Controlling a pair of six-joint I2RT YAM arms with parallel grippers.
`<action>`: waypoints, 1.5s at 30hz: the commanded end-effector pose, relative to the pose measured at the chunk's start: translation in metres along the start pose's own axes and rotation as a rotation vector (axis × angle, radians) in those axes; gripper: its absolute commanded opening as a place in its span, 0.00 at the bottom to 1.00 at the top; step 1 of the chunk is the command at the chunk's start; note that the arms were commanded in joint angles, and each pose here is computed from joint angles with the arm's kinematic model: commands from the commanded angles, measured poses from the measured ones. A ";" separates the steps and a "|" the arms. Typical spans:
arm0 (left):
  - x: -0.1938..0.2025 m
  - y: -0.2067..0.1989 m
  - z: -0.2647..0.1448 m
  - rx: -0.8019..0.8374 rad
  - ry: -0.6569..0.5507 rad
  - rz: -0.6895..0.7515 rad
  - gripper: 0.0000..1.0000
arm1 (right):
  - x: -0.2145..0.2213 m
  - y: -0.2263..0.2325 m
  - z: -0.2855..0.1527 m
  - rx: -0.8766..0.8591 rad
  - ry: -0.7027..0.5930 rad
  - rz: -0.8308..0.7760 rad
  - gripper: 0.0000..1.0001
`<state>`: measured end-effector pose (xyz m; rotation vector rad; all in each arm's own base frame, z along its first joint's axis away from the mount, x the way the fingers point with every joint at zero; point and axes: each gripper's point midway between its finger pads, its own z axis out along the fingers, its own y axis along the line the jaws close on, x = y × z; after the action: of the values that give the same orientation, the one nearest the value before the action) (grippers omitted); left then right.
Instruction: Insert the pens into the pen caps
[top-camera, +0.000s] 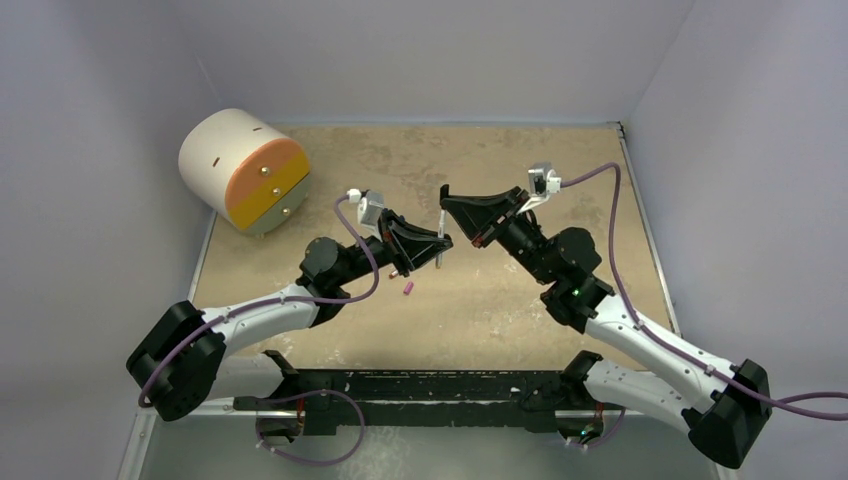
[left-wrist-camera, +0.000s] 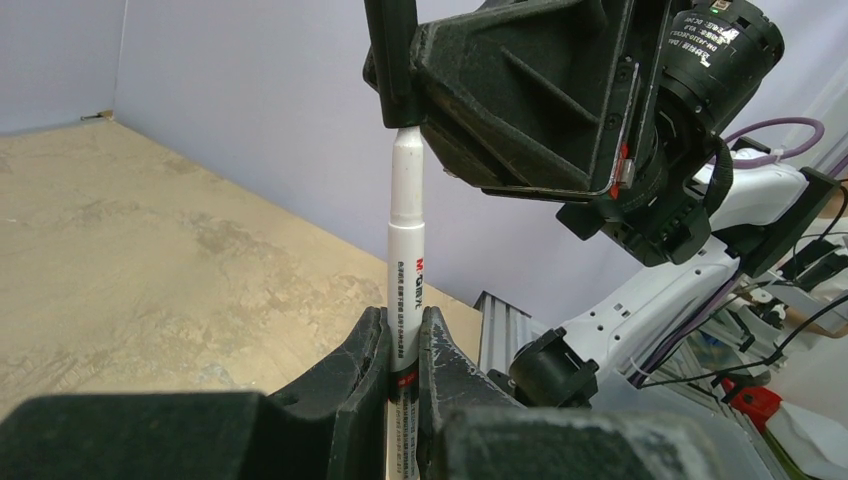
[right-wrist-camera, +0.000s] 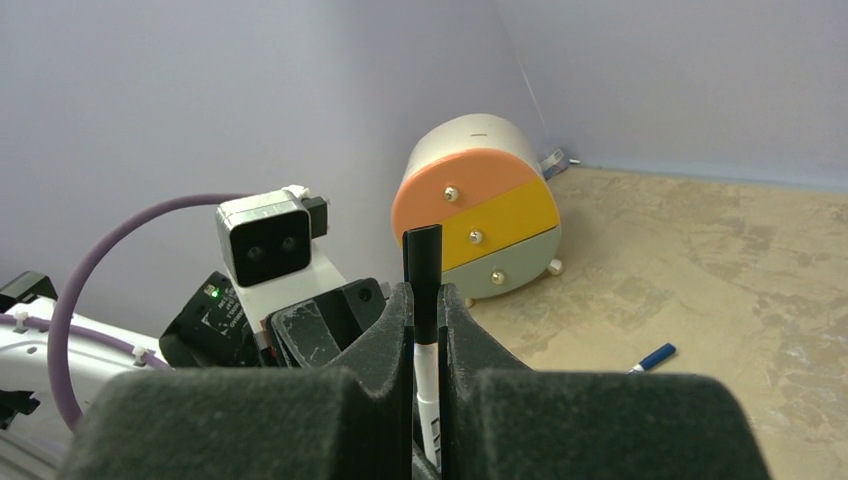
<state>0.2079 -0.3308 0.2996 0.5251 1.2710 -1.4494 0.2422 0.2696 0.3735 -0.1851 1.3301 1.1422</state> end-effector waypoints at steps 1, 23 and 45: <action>-0.029 -0.013 0.008 0.038 -0.085 0.041 0.00 | -0.011 0.009 -0.002 -0.039 -0.045 0.007 0.00; -0.058 -0.010 0.012 -0.037 -0.125 0.153 0.00 | 0.010 0.008 -0.019 -0.070 0.027 -0.044 0.17; -0.027 0.004 0.010 -0.078 0.129 0.268 0.00 | -0.025 0.011 -0.008 -0.014 -0.002 -0.148 0.55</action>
<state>0.2270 -0.3311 0.2930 0.6817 1.3958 -1.1783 0.2267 0.2606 0.3730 -0.3001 1.3384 1.0744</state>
